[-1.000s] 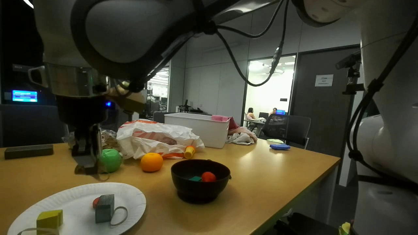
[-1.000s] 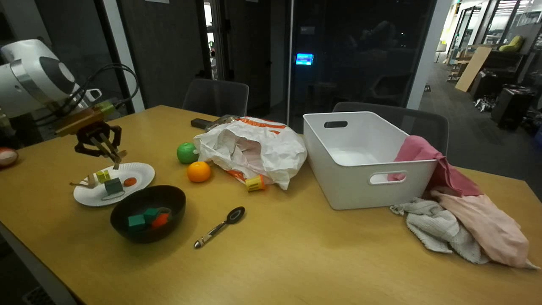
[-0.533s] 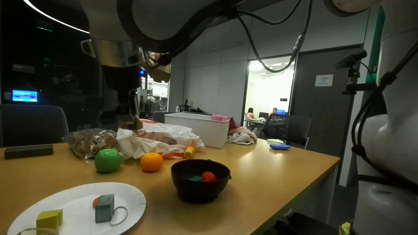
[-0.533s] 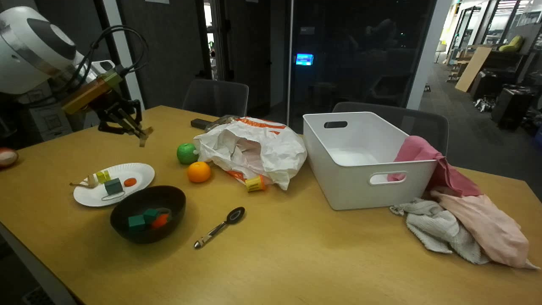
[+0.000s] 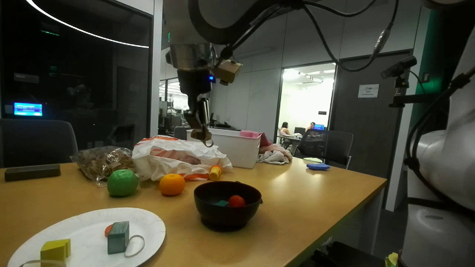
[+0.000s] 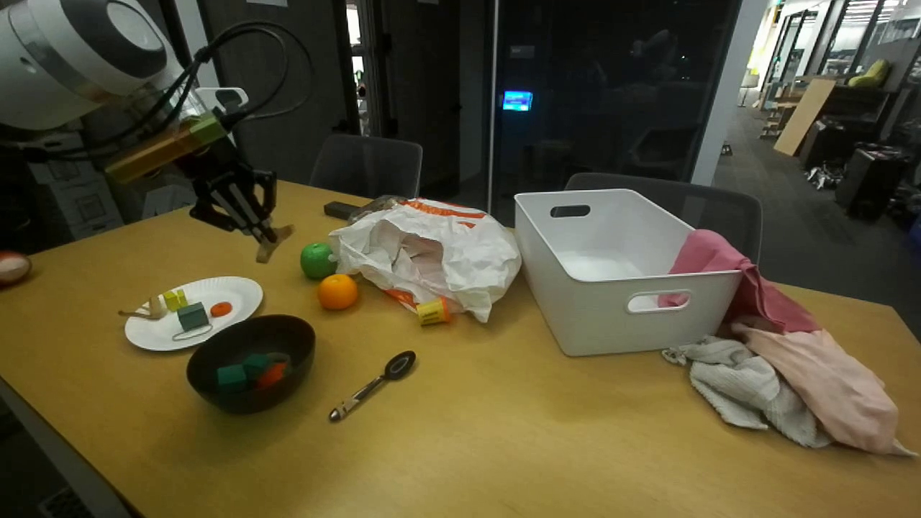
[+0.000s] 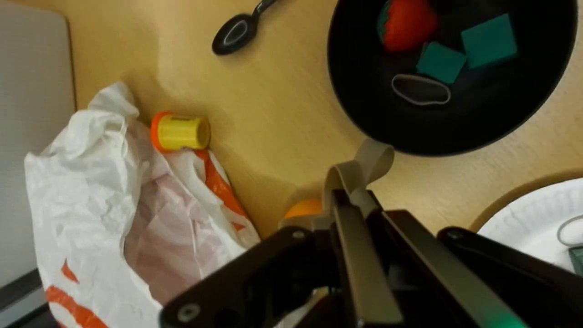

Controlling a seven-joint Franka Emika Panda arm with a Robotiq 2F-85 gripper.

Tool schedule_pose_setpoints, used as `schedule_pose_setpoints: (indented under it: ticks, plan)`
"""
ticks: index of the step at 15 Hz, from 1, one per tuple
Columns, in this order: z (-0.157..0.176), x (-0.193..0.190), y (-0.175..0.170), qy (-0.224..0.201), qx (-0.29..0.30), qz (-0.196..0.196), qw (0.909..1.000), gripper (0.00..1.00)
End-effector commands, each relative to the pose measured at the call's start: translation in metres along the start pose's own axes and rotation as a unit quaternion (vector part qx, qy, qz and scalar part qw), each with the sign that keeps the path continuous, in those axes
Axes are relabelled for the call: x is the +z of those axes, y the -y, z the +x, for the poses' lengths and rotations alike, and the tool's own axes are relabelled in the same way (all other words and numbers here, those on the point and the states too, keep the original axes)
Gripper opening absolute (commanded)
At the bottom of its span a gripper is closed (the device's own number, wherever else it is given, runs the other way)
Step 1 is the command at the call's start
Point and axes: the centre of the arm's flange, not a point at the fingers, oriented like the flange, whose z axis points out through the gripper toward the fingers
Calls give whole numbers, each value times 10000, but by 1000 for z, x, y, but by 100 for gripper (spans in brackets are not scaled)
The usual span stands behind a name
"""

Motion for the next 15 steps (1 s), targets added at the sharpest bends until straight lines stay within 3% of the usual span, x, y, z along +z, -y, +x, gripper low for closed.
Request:
schedule_pose_setpoints:
  ticks: [1, 8, 9, 15]
  plan:
    - [-49, 24, 6, -67, 206, 401, 9990, 9]
    - [-83, 97, 4, -104, 429, 665, 9968, 9]
    - [-83, 105, 3, -134, 501, 704, 9962, 27]
    - [-83, 119, -15, -320, 1233, 1086, 9859, 73]
